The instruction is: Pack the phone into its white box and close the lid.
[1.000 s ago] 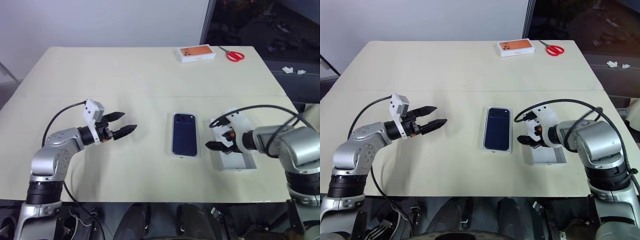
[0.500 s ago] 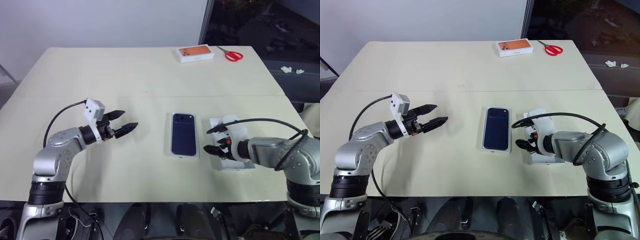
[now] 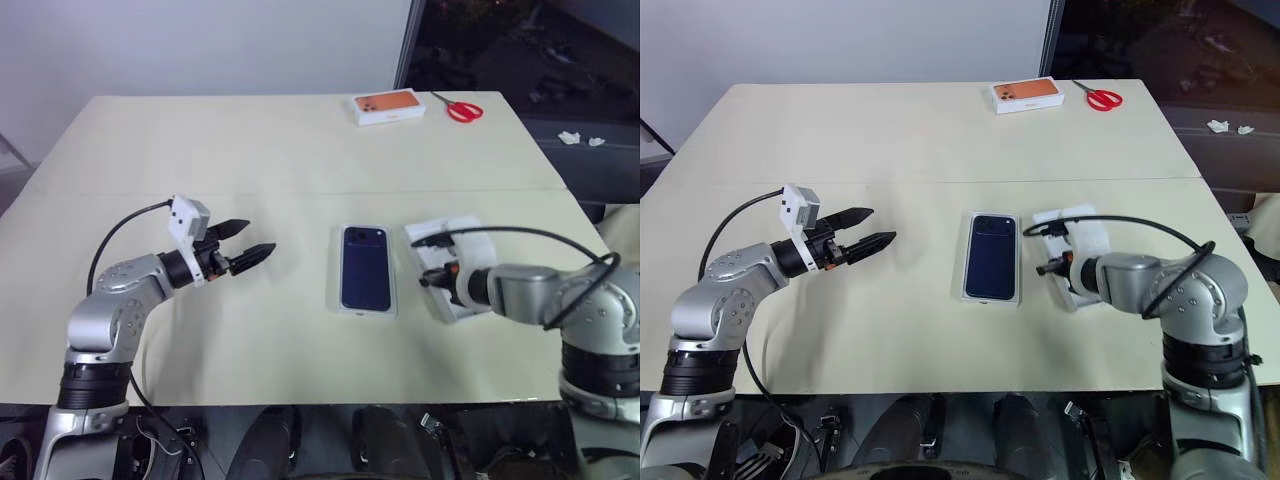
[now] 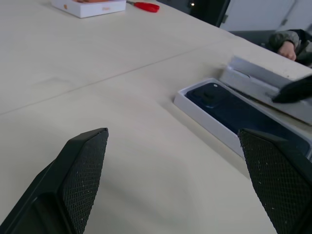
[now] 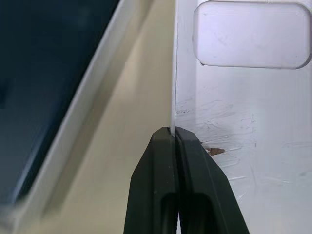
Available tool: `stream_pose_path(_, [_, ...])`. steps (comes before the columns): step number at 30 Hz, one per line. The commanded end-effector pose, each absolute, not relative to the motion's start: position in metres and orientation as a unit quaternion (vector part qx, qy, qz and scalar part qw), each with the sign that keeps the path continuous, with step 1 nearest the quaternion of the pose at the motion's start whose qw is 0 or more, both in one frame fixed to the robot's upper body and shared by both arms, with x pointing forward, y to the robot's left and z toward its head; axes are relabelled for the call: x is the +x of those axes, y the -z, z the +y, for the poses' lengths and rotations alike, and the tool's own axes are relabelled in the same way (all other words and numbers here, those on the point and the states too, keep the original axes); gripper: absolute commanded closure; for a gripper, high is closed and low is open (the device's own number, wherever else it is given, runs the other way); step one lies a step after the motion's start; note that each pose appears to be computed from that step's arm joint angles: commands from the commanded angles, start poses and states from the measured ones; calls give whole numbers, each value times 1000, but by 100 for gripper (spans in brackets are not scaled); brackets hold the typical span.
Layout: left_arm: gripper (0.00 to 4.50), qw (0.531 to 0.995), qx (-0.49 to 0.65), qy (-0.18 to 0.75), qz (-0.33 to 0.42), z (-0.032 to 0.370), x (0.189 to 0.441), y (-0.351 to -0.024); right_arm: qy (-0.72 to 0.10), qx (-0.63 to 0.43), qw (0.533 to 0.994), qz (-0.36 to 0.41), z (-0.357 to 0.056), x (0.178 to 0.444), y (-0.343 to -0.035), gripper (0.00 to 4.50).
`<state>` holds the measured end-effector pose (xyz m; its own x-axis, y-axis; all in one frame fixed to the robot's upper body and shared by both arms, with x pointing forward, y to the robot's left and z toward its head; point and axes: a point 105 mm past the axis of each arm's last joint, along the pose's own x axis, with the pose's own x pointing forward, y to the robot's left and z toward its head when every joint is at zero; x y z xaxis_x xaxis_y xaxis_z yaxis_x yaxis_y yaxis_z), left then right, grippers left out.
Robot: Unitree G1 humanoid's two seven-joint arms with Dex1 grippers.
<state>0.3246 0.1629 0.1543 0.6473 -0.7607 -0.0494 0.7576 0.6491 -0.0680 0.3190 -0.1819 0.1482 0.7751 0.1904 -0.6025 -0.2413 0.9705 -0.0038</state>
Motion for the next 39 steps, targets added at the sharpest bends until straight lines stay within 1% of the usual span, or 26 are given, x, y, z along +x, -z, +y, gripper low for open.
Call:
stream_pose_path(1, [0,907,-13,421,8,163,325,-171,-191,37,953,234,-147,333,-189,447])
stream_pose_path(4, [0,907,-18,420,6,163,326,-172,-277,125,934,188,-112,336,-214,447])
stream_pose_path(7, [0,907,-20,420,4,162,327,-172,-356,227,890,175,-83,335,-229,447])
stream_pose_path(9, [0,907,-19,420,0,162,328,-174,-406,292,848,177,-67,329,-234,447])
stream_pose_path(12, [0,909,-18,417,-12,164,328,-178,-440,341,807,195,-44,320,-229,447])
stream_pose_path(18, [0,912,-23,410,-23,166,327,-182,-447,452,734,240,-25,307,-226,447])
stream_pose_path(22, [0,913,-28,405,-28,167,325,-182,-441,454,725,272,-19,298,-213,447])
stream_pose_path(28, [0,912,-41,407,-25,162,323,-176,-412,467,716,316,-17,295,-183,447])
stream_pose_path(30, [54,909,-54,412,-20,158,322,-173,-401,469,716,326,-18,296,-175,450])
stream_pose_path(32, [131,900,-67,432,-4,149,316,-165,-396,471,715,332,-18,296,-169,450])
stream_pose_path(34, [232,894,-75,441,6,141,313,-157,-387,478,715,331,-19,299,-167,450])
stream_pose_path(35, [294,891,-83,445,11,138,312,-154,-380,483,716,332,-20,300,-165,450])
stream_pose_path(36, [331,890,-85,448,15,134,311,-149,-378,483,717,331,-22,301,-163,450])
stream_pose_path(37, [380,889,-86,450,18,132,310,-146,-377,483,718,331,-23,301,-162,450])
stream_pose_path(38, [442,888,-87,450,21,127,311,-141,-373,488,717,330,-25,301,-161,450])
stream_pose_path(39, [447,886,-90,455,23,120,311,-138,-367,490,719,330,-27,301,-158,450])
